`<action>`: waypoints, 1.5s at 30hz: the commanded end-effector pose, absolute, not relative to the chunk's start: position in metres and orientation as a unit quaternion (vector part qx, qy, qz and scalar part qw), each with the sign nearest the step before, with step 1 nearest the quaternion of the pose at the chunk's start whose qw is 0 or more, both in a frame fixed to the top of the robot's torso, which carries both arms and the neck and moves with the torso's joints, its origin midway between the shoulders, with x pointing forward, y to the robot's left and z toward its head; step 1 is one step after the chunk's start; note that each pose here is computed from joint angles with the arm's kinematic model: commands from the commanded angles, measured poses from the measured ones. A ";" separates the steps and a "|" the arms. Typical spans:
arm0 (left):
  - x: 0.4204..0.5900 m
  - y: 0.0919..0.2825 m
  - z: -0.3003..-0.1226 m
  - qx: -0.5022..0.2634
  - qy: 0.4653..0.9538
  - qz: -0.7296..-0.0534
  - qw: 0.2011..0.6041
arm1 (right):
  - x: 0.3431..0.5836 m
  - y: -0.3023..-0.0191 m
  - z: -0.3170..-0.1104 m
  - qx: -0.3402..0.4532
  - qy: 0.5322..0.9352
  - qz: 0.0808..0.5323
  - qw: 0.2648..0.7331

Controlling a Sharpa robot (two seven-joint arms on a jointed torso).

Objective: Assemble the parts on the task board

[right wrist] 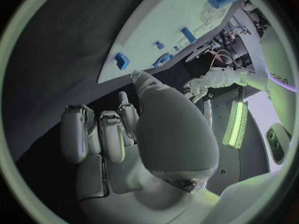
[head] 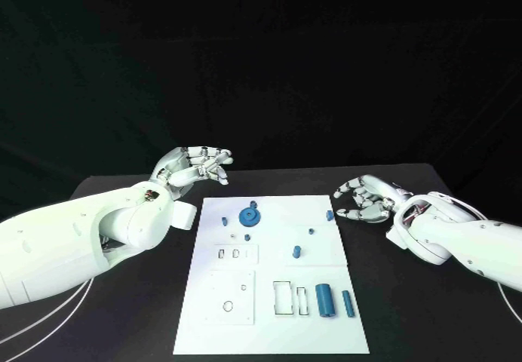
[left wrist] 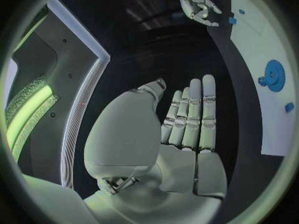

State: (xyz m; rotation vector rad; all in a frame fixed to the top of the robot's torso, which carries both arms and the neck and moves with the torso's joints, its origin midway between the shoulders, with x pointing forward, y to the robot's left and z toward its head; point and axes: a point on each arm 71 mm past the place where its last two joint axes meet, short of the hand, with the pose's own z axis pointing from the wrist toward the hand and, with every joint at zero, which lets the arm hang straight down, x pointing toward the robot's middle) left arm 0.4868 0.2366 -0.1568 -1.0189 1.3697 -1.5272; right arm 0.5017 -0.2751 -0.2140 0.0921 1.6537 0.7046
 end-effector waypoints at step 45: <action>0.486 0.237 -0.155 -0.401 0.545 -0.613 0.409 | 0.510 -0.259 -0.239 0.060 0.760 0.310 0.568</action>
